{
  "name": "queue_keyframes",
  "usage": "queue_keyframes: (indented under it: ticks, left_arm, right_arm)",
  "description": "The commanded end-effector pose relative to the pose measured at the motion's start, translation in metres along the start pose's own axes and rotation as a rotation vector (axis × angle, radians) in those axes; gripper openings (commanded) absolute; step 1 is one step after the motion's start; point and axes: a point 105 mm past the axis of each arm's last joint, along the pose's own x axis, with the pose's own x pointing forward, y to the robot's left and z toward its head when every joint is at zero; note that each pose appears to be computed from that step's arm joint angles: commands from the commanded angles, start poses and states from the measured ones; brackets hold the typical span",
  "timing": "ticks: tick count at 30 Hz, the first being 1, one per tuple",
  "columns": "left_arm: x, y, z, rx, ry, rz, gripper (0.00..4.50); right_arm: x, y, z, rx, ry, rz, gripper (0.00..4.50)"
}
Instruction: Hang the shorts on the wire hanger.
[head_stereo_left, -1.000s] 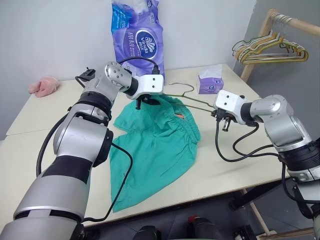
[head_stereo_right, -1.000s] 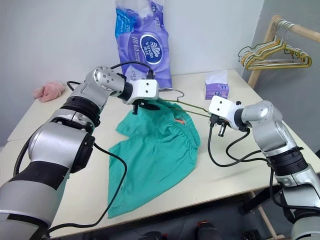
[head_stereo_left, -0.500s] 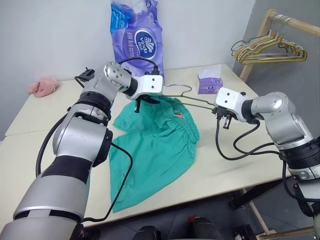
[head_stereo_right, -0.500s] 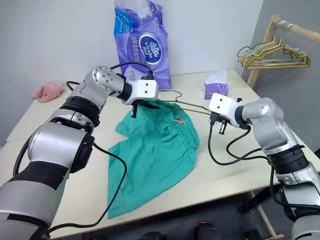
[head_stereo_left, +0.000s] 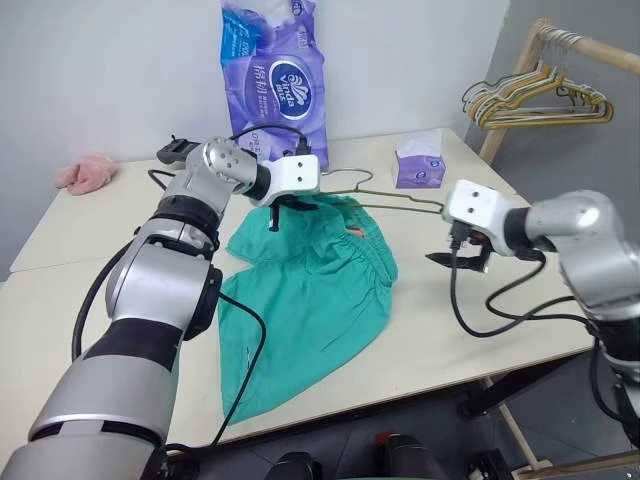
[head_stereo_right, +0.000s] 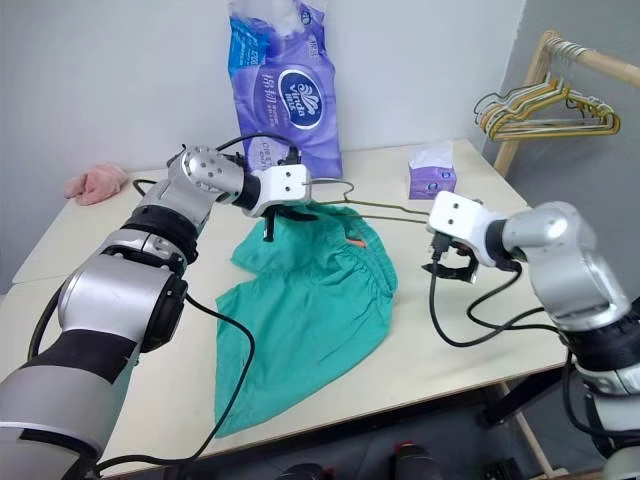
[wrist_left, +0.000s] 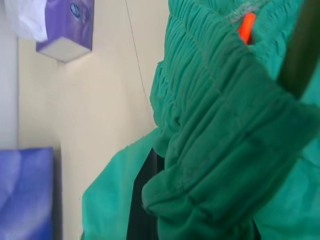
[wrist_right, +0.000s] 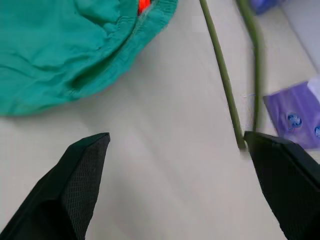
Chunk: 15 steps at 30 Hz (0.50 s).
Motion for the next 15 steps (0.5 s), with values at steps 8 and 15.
queue_keyframes:
  ticks: [8,15]
  left_arm:
    - [-0.021,0.016,0.007,-0.113,-0.173,0.123,0.0]
    - [-0.024,0.004,0.002,-0.194,-0.256,0.065,0.0]
  right_arm:
    - [0.008,0.027,0.021,0.455,-0.174,0.008,4.46]
    - [0.052,0.041,0.028,0.652,-0.236,0.048,4.46]
